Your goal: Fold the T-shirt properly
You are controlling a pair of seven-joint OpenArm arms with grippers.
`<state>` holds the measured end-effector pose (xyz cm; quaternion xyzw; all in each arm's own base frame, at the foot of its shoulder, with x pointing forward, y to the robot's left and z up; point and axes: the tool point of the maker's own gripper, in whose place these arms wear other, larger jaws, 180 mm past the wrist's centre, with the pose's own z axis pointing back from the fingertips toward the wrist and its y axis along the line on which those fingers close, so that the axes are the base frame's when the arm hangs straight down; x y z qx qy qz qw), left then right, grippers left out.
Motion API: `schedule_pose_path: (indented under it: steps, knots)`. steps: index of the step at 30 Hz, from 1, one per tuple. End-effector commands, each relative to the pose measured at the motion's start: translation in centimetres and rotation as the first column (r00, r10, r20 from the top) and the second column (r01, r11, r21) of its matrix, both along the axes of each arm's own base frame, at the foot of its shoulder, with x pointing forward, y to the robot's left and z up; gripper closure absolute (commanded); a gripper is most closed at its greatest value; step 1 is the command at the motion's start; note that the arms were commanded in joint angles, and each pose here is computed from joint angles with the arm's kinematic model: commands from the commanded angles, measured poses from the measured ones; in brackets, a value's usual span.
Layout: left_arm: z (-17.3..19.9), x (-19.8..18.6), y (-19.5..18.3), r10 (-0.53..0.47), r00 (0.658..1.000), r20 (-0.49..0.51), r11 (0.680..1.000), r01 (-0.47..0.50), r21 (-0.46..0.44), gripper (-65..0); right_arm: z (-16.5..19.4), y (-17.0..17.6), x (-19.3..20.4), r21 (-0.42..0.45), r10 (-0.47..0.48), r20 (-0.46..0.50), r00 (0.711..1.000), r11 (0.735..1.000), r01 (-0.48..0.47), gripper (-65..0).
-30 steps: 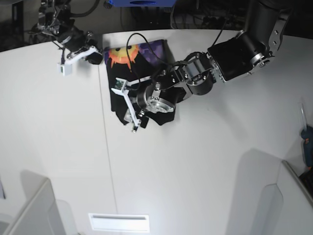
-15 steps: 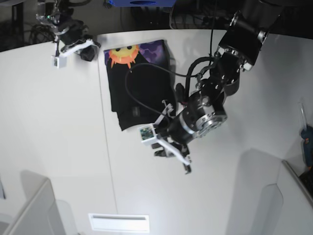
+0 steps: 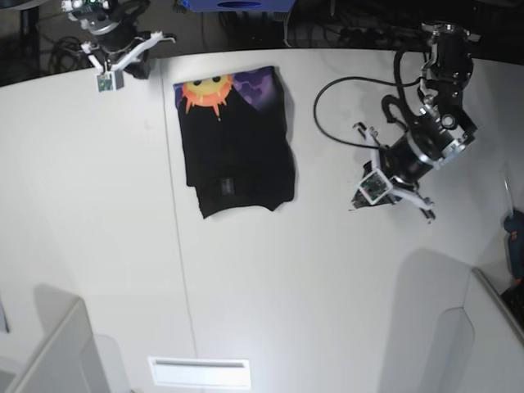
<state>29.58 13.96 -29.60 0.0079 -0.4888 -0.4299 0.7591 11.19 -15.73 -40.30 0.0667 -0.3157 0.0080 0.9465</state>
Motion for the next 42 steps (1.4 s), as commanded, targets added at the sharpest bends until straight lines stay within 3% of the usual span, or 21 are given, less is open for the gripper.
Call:
schedule_pose_path:
  steps: [1,6,12,19,25,28,31,33,37,42]
  knots:
    - [1.1,-0.4,0.3,-0.01,0.999,0.033,0.999,0.011,-0.04,0.0,0.6,-0.3,-0.3,-0.025,0.022,0.027,0.999,0.999,-0.022,0.0]
    - [0.4,-4.4,3.1,0.033,0.999,0.0,0.99,-0.033,-0.137,0.0,0.9,-1.3,-1.9,-0.185,0.111,0.061,0.992,0.978,-0.098,0.0]
    - [-1.1,-9.0,3.4,0.025,0.998,-0.057,0.978,-0.036,-0.204,0.0,1.4,-1.6,-3.8,-0.205,0.147,0.063,0.987,0.97,-0.132,0.0]
    - [-3.1,-14.5,6.2,0.088,0.98,-0.179,0.975,-0.122,-0.186,0.0,0.8,-3.0,-8.8,-0.222,0.226,-0.089,0.97,0.945,-0.241,0.0]
    - [-5.8,-19.6,6.6,0.108,0.935,-0.338,0.971,-0.173,-0.167,0.0,-0.4,-4.0,-13.6,-0.211,0.233,-0.309,0.922,0.929,-0.305,0.0]
    - [-6.8,-22.4,6.1,0.127,0.903,-0.411,0.962,-0.213,-0.171,0.0,-0.8,-4.3,-14.9,-0.208,0.22,-0.375,0.9,0.927,-0.313,0.0]
    - [-9.1,-26.3,6.9,0.177,0.837,-0.518,0.945,-0.292,-0.15,0.0,-1.4,-4.4,-16.6,-0.194,0.212,-0.448,0.868,0.925,-0.326,0.0]
    - [-11.2,-29.2,7.1,0.208,0.775,-0.597,0.926,-0.352,-0.134,0.0,-2.2,-3.4,-18.4,-0.145,0.248,-0.505,0.826,0.92,-0.365,0.0]
    - [-14.5,-33.8,8.0,0.264,0.658,-0.706,0.89,-0.447,-0.084,0.0,-3.9,-0.8,-22.1,-0.017,0.379,-0.571,0.728,0.881,-0.472,0.0]
    - [-17.3,-35.4,6.9,0.273,0.594,-0.756,0.859,-0.505,-0.086,0.0,-6.4,-0.1,-23.2,0.038,0.449,-0.604,0.659,0.841,-0.539,0.0]
